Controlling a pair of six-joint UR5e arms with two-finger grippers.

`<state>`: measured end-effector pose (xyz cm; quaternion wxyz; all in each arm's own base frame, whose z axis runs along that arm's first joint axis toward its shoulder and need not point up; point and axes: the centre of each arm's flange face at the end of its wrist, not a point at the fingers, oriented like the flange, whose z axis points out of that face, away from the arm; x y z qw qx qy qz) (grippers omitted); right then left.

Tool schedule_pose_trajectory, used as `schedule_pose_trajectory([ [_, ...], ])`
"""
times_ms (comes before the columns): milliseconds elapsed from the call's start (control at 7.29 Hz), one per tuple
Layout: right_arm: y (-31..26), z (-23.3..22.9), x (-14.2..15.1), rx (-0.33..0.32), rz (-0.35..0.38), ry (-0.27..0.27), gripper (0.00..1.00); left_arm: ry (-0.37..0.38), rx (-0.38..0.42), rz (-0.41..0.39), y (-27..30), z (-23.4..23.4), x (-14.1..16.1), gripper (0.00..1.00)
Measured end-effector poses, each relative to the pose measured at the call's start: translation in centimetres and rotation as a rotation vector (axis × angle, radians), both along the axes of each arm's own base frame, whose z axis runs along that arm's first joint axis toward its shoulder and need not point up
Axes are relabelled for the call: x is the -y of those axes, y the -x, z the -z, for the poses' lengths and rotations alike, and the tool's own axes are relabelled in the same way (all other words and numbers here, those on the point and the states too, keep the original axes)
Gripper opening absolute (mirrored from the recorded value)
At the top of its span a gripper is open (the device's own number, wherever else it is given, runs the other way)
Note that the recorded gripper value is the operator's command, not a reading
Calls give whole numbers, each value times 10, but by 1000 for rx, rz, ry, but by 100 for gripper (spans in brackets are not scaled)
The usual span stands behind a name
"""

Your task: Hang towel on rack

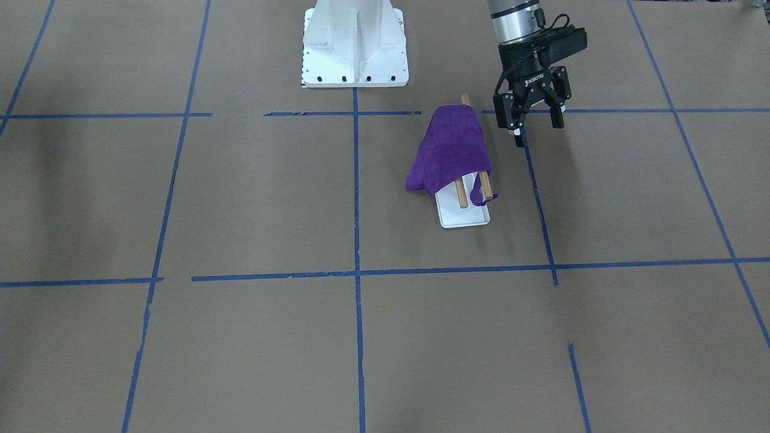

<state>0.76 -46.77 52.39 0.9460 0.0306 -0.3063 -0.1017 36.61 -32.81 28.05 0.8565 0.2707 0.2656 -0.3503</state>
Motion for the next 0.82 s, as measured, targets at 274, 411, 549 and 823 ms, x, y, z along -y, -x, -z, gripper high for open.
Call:
schedule_pose_trajectory([
  [274, -5, 3, 0, 23, -14, -5, 100, 20, 10, -88, 25, 12, 8, 100],
  [411, -9, 4, 0, 30, -22, -12, 100, 51, 13, -159, 36, 14, 12, 100],
  [549, -12, 4, -1, 34, -26, -26, 100, 81, 20, -234, 44, 14, 15, 100],
  [823, -14, 0, -2, 33, -27, -47, 100, 123, 34, -389, 54, 11, 21, 100],
])
